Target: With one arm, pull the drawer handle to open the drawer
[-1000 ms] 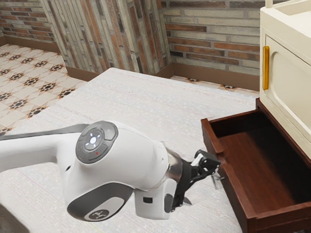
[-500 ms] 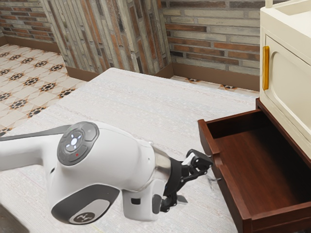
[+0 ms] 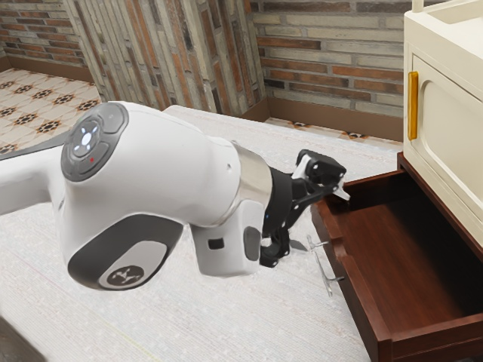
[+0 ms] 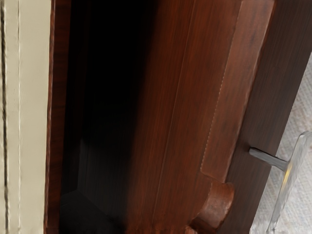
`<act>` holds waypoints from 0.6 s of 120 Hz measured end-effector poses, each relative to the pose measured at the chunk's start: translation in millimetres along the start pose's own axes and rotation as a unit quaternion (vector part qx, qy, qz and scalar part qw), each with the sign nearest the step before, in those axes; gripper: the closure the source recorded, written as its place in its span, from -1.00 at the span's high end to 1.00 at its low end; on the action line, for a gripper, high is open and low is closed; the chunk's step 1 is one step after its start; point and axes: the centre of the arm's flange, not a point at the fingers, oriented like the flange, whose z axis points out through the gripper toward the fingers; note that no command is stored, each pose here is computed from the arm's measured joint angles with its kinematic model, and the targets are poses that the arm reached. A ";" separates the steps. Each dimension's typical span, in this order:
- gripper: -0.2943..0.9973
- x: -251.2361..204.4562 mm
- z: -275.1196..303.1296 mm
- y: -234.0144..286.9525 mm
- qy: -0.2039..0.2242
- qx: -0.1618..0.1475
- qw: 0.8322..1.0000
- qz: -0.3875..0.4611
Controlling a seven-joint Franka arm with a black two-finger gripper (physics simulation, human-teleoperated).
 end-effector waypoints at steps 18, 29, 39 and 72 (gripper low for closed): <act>0.53 -18.6 -28.2 -54.9 -0.021 -0.020 0.997 -0.070; 0.53 -39.3 -45.7 -65.6 -0.042 -0.051 0.989 -0.132; 0.54 -69.1 -54.2 -66.6 -0.074 -0.092 0.971 -0.207; 0.54 -152.2 -67.4 -35.0 -0.191 -0.223 0.828 -0.477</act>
